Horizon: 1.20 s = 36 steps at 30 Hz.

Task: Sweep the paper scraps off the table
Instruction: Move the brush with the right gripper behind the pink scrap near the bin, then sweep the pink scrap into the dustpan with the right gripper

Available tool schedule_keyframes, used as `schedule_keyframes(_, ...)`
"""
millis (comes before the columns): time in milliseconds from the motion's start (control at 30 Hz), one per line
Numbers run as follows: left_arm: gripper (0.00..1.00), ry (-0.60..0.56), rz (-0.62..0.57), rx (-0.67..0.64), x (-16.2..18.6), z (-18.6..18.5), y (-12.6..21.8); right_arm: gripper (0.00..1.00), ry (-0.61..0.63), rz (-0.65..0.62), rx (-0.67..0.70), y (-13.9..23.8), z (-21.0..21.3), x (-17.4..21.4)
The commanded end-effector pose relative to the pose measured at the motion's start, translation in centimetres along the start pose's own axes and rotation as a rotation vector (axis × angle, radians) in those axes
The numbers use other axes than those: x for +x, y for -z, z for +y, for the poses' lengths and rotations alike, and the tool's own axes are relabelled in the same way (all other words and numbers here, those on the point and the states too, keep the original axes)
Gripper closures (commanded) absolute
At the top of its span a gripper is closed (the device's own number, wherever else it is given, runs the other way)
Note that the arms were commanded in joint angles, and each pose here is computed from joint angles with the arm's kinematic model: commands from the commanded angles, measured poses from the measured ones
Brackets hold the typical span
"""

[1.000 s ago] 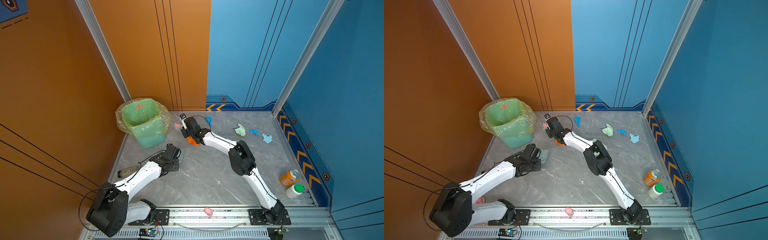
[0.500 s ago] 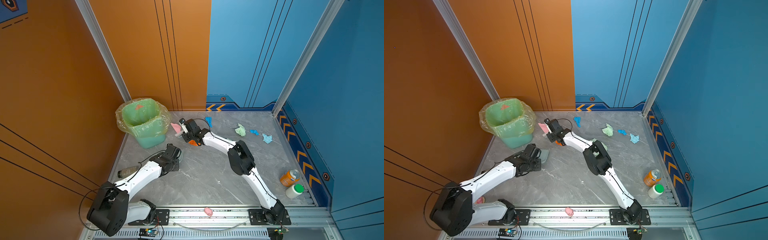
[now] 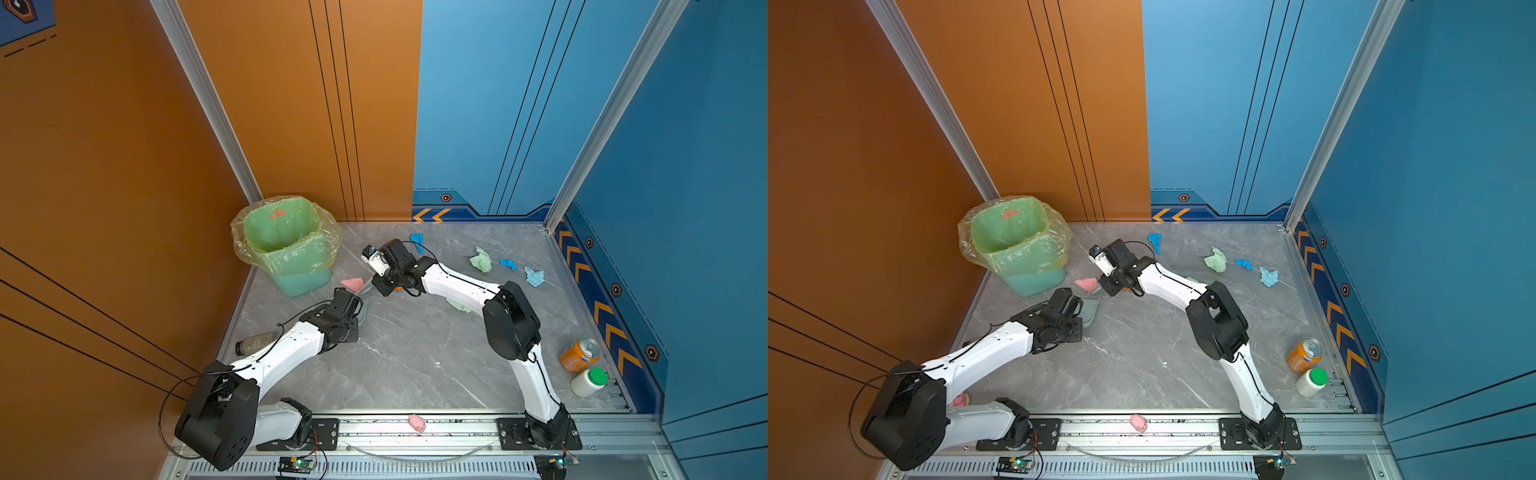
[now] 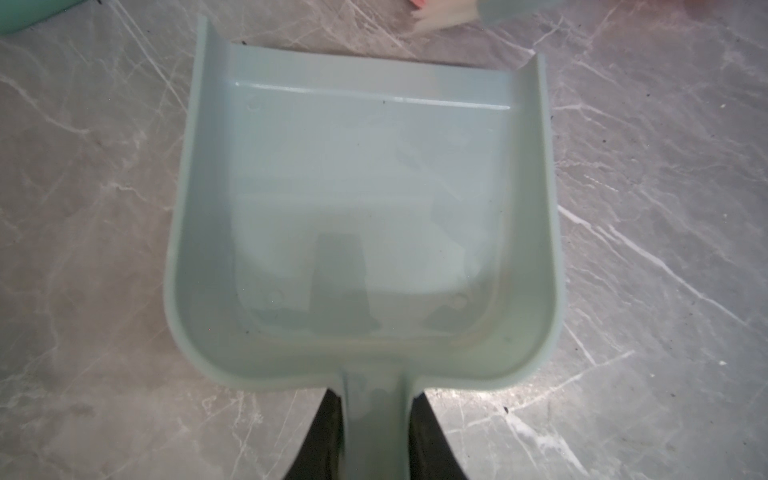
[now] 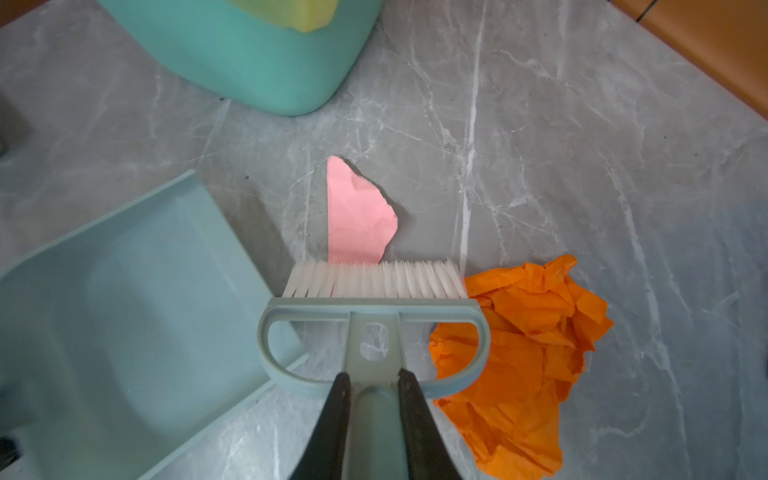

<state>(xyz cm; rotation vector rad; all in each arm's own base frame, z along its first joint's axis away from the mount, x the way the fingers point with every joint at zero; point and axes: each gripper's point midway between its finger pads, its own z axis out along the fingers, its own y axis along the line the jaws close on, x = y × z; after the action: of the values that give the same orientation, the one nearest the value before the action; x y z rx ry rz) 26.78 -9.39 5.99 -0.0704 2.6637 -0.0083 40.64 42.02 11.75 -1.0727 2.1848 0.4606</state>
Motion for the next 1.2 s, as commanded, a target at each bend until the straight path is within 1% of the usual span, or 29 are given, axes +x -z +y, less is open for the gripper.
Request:
schedule_keyframes(0,1.00,-0.014,0.019,-0.029,0.7,0.5,-0.6,1.00,0.006,-0.079,-0.039,2.9,0.0,-1.9)
schedule_keyframes(133,1.00,-0.032,0.035,-0.023,0.9,0.2,-0.9,1.00,-0.035,-0.145,0.006,3.1,-1.9,-3.4)
schedule_keyframes(233,1.00,-0.037,0.045,-0.029,1.2,0.2,-1.2,1.00,-0.058,-0.134,0.073,1.9,-3.5,-3.6)
schedule_keyframes(267,1.00,-0.037,0.047,-0.028,1.3,0.2,-1.2,1.00,-0.060,-0.150,0.091,1.8,-4.0,-4.6)
schedule_keyframes(400,1.00,-0.031,0.045,-0.031,1.5,0.3,-1.4,1.00,-0.048,-0.110,0.130,-0.1,-4.3,-4.4)
schedule_keyframes(600,1.00,-0.024,0.043,-0.036,1.4,0.3,-1.7,1.00,0.070,-0.001,0.170,-1.9,-2.9,-2.1)
schedule_keyframes(800,1.00,-0.026,0.051,-0.042,1.6,0.3,-2.1,1.00,0.156,0.085,0.121,-1.9,-0.8,0.7)
schedule_keyframes(933,1.00,-0.026,0.050,-0.041,1.5,0.2,-2.2,1.00,0.213,0.123,0.035,-1.4,1.3,2.4)
schedule_keyframes(1033,1.00,-0.025,0.052,-0.042,1.6,0.3,-2.2,1.00,0.230,0.139,-0.013,-0.7,2.3,3.1)
schedule_keyframes(1067,1.00,-0.027,0.053,-0.043,1.6,0.3,-2.2,1.00,0.229,0.171,-0.029,-0.8,2.6,4.6)
schedule_keyframes(1167,1.00,-0.027,0.051,-0.045,1.6,0.3,-2.2,1.00,0.239,0.196,-0.048,-0.1,3.1,5.7)
